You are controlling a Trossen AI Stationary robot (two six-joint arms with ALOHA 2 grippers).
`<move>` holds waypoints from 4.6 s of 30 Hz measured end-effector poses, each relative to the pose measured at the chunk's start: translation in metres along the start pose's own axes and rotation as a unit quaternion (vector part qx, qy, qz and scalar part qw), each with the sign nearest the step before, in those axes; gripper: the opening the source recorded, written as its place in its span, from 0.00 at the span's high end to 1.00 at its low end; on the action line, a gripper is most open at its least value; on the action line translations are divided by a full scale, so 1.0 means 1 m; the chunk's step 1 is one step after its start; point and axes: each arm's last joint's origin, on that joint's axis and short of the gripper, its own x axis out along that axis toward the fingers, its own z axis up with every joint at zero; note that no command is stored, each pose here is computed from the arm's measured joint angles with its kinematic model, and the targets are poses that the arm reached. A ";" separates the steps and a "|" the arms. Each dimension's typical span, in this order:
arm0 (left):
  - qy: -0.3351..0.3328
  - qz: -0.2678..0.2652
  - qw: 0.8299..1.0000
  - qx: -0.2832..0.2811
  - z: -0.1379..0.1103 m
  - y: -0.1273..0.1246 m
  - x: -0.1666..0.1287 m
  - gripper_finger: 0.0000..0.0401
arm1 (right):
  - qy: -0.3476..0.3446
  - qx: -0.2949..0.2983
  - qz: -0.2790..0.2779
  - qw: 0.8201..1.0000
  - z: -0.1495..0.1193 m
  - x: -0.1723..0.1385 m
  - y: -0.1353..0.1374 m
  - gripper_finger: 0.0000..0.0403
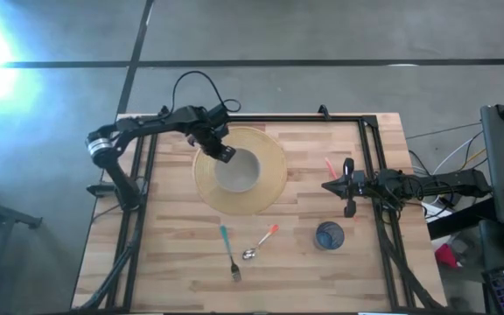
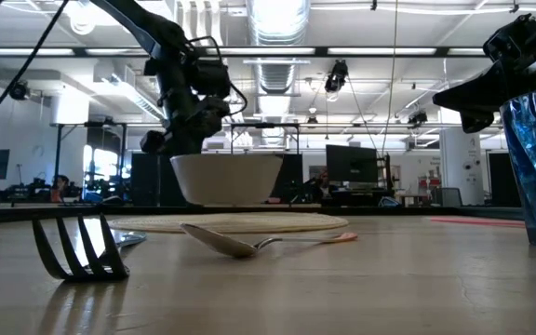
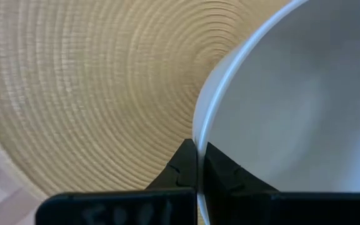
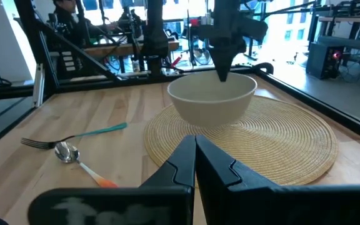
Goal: Pick & Place Utensil
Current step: Put the gray bowl on the brown mat, then put the blue cup on the brown mat to the top right of the gray bowl
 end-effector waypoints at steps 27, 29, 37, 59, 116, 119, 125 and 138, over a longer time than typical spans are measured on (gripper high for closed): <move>0.011 0.049 0.999 -0.001 -0.005 0.000 0.005 0.99 | 0.000 0.000 0.000 1.000 0.000 0.000 0.000 0.98; 0.011 0.050 0.999 0.002 -0.005 0.000 0.005 0.99 | 0.000 0.000 0.000 1.000 0.000 0.000 0.000 0.98; 0.013 0.049 0.998 0.020 -0.005 0.000 0.005 0.96 | 0.000 0.000 0.000 1.000 0.000 0.000 0.000 0.98; 0.013 0.048 0.997 0.052 -0.005 0.000 0.005 0.77 | 0.000 0.000 0.000 1.000 0.000 0.000 0.000 0.98; -0.292 -0.165 0.883 0.328 -0.072 -0.075 -0.121 0.63 | -0.007 -0.029 0.001 1.000 0.001 0.000 0.000 0.98; -0.312 -0.192 0.862 0.351 -0.090 -0.075 -0.111 0.63 | -0.013 0.008 0.002 1.000 0.002 0.000 0.000 0.98; -0.357 -0.254 0.810 0.390 -0.123 -0.078 -0.090 0.63 | -0.082 0.021 0.010 0.996 0.016 -0.001 0.002 0.98; -0.376 -0.337 0.745 0.437 -0.170 -0.076 -0.038 0.63 | -0.237 0.083 0.039 0.967 0.046 -0.011 0.004 0.98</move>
